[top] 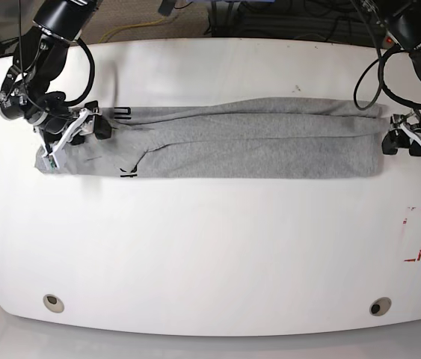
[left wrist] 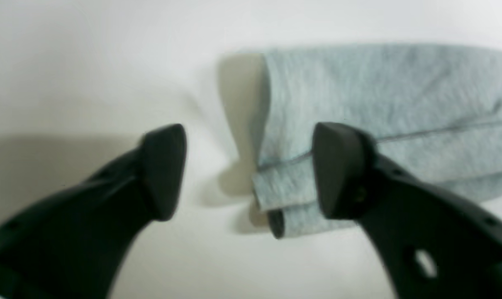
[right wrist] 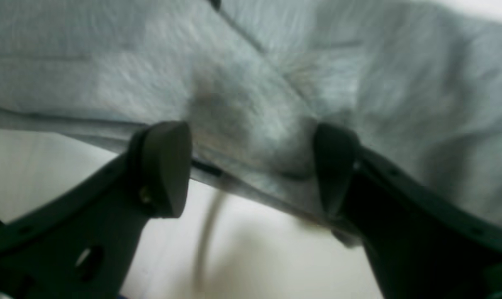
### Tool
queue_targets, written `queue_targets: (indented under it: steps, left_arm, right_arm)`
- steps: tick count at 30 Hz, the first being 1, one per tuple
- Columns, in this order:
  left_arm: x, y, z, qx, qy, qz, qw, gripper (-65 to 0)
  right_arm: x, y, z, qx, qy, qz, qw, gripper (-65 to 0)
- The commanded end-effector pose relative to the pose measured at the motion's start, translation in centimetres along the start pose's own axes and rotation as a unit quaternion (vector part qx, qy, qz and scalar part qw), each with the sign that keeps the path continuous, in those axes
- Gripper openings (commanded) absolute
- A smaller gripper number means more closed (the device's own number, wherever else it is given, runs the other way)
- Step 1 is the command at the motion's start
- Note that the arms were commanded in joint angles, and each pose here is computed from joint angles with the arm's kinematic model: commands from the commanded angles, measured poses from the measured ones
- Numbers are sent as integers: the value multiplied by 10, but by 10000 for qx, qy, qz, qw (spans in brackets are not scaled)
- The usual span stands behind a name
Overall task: Fold the T-shirt properly
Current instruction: 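Pinch the folded strip's ends with both grippers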
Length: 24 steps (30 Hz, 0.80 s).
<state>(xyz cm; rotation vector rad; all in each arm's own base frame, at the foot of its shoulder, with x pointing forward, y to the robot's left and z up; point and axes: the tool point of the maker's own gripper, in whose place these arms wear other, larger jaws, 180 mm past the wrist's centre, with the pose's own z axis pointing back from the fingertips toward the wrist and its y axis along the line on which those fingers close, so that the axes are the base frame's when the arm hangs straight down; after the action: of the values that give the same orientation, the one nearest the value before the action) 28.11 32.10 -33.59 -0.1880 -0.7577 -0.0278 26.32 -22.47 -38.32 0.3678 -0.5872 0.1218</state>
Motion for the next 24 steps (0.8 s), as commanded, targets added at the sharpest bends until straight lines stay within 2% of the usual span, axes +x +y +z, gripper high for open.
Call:
queue_targets:
  steps: [1, 10, 13, 24]
  left_arm:
    - [18, 4, 4, -50, -342, 51, 9994, -149]
    - [-6, 9, -15, -282, -74, 588, 9978, -142]
    - [-17, 1, -25, -428, 13, 789, 9960, -142]
    - [-29, -23, -41, -678, 63, 992, 9927, -142]
  right_arm:
    - [15, 0, -6, 148, -242, 37, 9996, -206]
    - [-1, 10, -38, 558, -24, 14, 9984, -206]
    - [-2, 10, -38, 568, -19, 10, 9984, -206]
    - [-1, 12, -38, 590, -61, -6, 9982, -206]
